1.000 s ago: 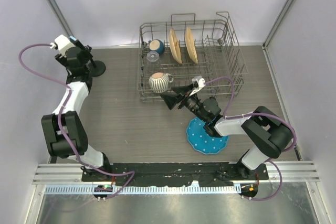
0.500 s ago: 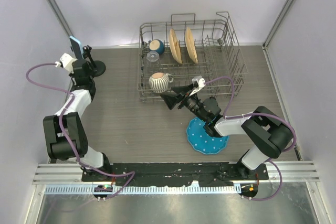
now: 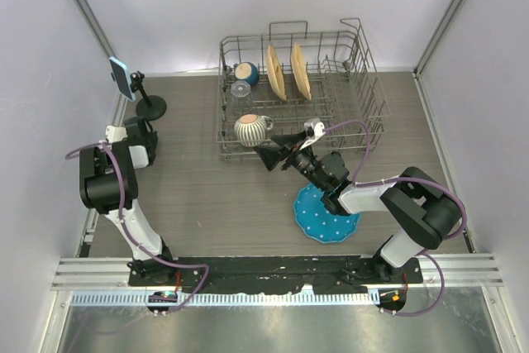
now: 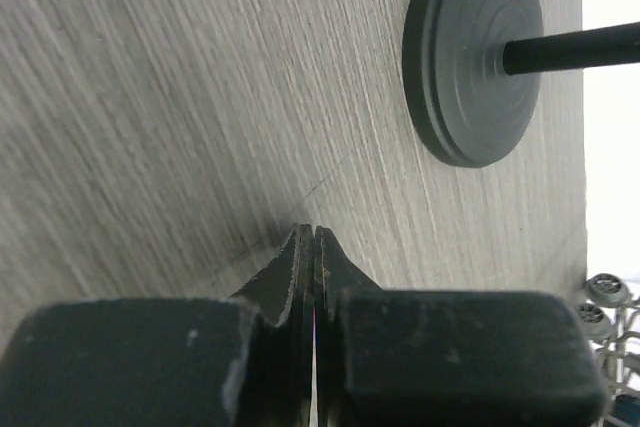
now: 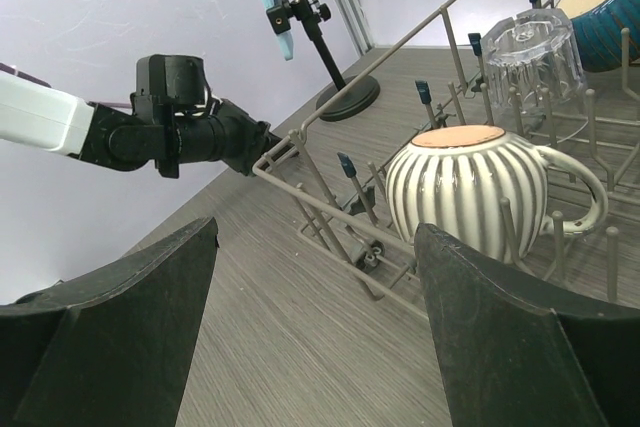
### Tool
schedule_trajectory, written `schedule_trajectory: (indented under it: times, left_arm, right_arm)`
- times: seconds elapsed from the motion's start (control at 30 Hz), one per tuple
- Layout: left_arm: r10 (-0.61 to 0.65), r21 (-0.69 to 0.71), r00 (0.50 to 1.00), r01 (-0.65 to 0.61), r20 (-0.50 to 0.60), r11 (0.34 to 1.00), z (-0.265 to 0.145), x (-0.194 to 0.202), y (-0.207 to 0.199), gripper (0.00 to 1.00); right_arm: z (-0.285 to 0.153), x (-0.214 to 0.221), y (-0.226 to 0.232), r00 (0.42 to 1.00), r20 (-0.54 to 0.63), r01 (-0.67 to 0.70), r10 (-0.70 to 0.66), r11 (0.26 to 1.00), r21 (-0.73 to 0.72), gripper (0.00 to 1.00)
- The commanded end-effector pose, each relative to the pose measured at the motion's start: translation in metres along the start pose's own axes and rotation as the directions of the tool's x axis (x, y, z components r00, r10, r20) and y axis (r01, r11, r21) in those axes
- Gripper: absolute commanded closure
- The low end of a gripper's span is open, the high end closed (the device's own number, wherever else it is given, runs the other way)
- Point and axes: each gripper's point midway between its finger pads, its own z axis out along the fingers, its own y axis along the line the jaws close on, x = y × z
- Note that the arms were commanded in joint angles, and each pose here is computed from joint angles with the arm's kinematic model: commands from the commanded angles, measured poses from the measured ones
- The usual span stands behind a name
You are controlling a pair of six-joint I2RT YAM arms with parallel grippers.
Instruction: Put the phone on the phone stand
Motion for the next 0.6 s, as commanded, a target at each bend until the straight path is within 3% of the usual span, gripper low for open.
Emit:
schedule_trajectory:
  times: [0.0, 0.33, 0.57]
  left_arm:
    - [-0.137, 0.079, 0.990, 0.135, 0.014, 0.988, 0.014, -0.008, -0.025, 1.00]
    - [-0.304, 0.100, 0.952, 0.306, -0.032, 0.947, 0.050, -0.006, -0.038, 1.00]
    - [-0.330, 0.098, 0.943, 0.333, -0.047, 0.938, 0.069, -0.004, -0.043, 1.00]
  right_arm:
    - [0.002, -0.058, 0.025, 0.977, 0.211, 0.007, 0.014, 0.995, -0.097, 0.15]
    - [0.004, -0.055, 0.024, 0.978, 0.205, -0.001, 0.022, 0.995, -0.102, 0.15]
    - [0.004, -0.054, 0.022, 0.979, 0.202, -0.005, 0.025, 0.995, -0.099, 0.15]
